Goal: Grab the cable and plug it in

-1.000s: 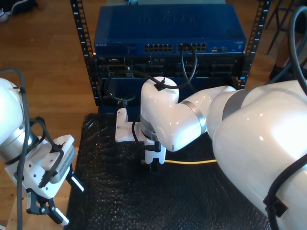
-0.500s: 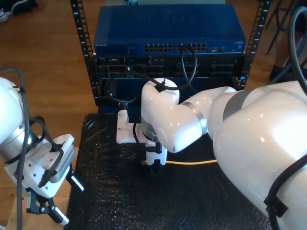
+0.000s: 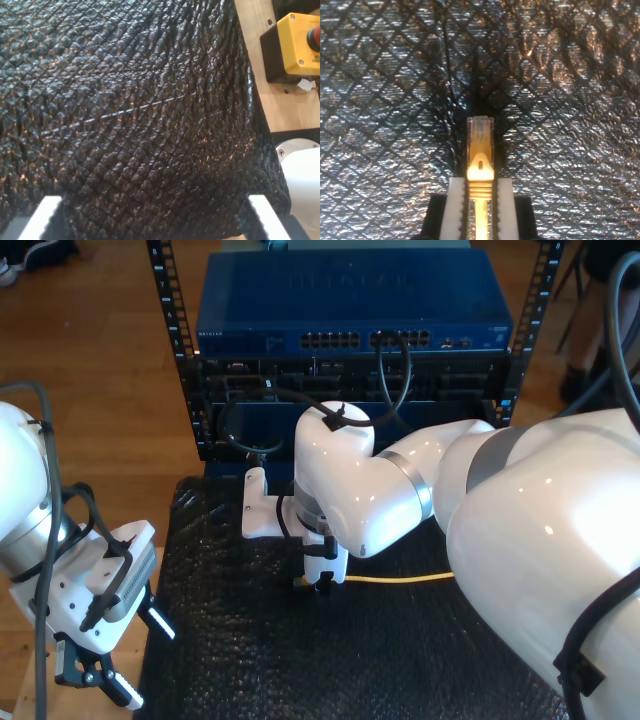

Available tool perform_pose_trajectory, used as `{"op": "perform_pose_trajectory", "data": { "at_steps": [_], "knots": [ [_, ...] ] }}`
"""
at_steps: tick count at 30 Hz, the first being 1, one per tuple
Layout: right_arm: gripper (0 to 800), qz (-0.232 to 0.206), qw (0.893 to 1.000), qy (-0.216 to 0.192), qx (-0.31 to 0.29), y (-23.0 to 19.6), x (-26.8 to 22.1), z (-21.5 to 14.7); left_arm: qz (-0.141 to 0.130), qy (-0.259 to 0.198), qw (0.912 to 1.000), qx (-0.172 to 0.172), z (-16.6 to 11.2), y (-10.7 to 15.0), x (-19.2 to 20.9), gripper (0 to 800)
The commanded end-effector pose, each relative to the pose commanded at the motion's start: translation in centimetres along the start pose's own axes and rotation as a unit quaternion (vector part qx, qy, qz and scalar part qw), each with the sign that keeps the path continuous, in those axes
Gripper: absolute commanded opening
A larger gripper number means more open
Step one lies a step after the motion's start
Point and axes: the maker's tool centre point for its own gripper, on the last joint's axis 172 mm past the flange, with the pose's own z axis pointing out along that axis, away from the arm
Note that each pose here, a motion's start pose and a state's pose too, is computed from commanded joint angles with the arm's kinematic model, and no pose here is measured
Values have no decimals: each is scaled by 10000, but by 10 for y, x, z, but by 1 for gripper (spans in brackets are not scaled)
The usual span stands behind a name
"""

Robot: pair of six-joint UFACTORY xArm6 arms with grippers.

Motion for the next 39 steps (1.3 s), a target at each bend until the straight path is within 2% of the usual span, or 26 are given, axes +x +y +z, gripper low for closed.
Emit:
{"op": "perform_pose_trajectory", "data": {
  "at_steps": [6,12,24,34,39],
  "knots": [
    [9,0,10000,-4,6,-1,-1,0,0,0,10000,0,0,0,0,800],
    [7,23,9999,59,-80,4,0,-11,21,-11,10000,26,-3,-1,1,800],
    [6,187,9995,140,-214,14,-17,-54,100,221,9996,133,-15,-5,20,800],
    [6,556,9980,146,-249,7,-61,-98,167,208,9993,276,-29,-15,26,800],
    [6,744,9965,179,-351,1,-85,-125,310,341,9981,398,-39,-26,52,800]
  ]
}}
